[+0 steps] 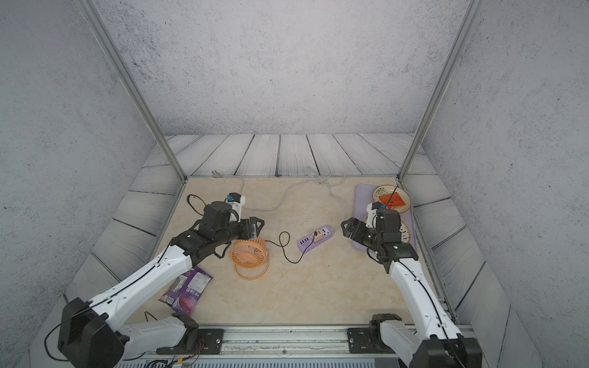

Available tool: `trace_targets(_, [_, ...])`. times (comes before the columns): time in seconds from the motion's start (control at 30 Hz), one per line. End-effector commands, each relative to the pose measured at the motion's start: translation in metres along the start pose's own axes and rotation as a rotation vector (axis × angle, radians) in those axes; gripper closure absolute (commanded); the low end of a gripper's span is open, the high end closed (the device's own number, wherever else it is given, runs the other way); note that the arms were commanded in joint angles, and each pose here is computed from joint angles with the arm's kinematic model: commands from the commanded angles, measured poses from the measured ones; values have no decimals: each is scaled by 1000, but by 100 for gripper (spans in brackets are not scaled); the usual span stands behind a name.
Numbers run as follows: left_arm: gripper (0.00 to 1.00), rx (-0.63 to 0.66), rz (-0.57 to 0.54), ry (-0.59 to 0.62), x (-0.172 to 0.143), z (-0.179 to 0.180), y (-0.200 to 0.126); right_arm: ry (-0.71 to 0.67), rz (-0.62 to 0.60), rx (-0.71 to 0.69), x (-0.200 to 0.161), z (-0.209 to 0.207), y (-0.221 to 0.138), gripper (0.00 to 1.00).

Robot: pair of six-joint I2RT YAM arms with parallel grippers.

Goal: Unplug the desk fan from the power strip
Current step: Adjust the socket at the center of the board.

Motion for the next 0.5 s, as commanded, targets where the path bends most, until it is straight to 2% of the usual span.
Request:
trace_targets(0.0, [19,-10,-7,94,10,-18,12,14,55,5,-14,-4,2,14])
trace_targets(0.13, [19,-33,29,135,8,-32,37,14,74,-8,-19,-8,2,13])
trace_targets(0.3, [24,-41,76,179,5,-40,74,6,89,-27,-24,-12,2,14])
trace_targets(0.47, [23,-65,130,216,-1,-52,107,-6,97,-49,-27,-17,3,13])
Point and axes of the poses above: each gripper's point midway between its finger pads, its own y axis out along the fingers, its own z axis along the line the jaws close on, x = y × z, the point moved 6 cm from there along -y, back along the fingers, and after that the axes turned 5 degrees about y, right-handed, at the moved point
